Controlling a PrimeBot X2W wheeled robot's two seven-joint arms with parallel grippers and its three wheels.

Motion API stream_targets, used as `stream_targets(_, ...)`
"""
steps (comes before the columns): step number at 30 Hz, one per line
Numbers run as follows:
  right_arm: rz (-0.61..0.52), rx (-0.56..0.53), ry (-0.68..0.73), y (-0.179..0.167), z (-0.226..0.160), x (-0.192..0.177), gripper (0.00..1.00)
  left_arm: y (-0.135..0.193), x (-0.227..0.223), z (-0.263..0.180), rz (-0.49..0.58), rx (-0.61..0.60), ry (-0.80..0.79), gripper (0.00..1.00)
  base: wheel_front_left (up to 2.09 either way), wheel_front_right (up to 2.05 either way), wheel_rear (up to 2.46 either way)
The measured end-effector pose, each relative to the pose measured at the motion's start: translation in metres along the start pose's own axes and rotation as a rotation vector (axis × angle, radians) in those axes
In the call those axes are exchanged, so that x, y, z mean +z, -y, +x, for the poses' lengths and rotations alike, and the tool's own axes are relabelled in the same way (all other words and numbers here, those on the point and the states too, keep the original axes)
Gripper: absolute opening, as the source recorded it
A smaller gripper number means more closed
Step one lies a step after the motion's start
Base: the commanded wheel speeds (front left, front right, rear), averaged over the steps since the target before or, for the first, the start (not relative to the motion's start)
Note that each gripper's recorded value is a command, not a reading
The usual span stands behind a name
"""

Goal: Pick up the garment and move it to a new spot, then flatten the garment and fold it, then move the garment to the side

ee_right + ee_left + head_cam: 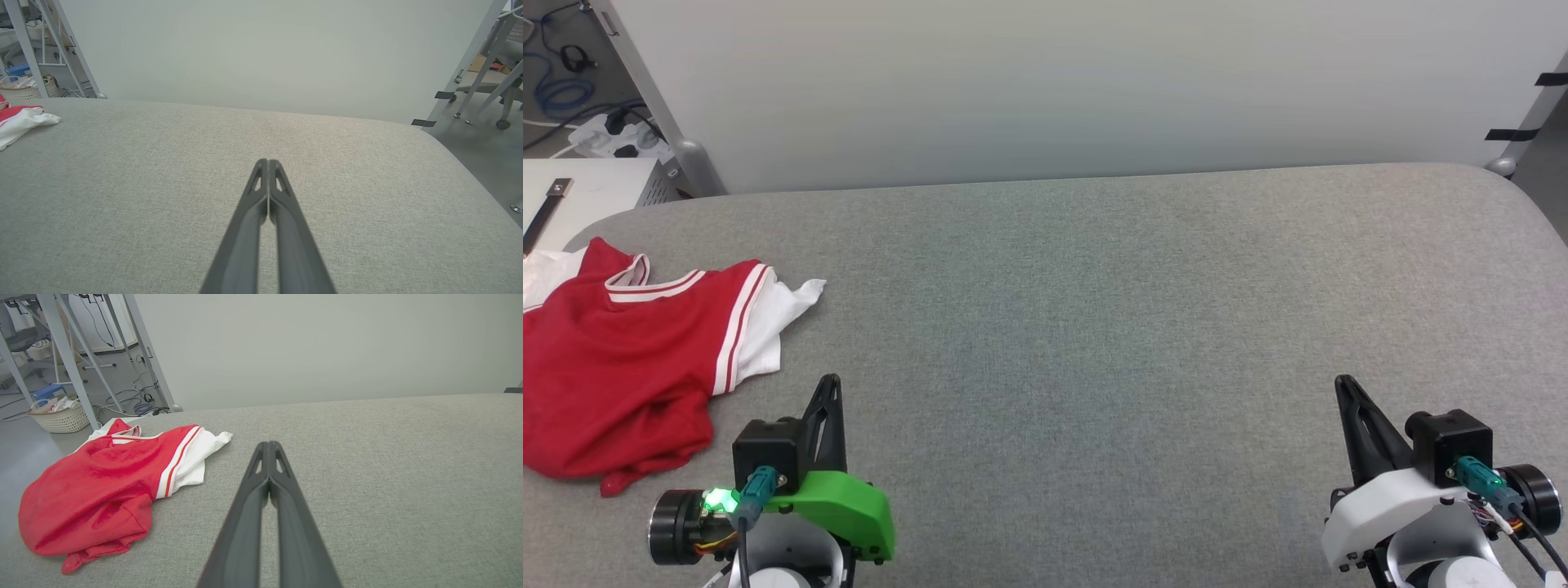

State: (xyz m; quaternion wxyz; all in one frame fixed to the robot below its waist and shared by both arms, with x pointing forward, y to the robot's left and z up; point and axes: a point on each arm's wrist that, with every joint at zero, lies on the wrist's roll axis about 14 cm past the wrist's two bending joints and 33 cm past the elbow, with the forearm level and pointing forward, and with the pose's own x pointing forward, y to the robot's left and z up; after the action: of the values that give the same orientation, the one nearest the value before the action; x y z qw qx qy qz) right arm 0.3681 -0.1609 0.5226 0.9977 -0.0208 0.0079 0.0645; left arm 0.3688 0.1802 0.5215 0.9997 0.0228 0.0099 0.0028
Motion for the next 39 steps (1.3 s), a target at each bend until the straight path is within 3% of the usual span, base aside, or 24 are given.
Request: stream_targets(39,0.0,0.0,0.0,-0.0001,0.0,0.0,0.0,0.0,0.0,0.0,0.0,0.0,0.0,0.0,0.0,0.0,0.0)
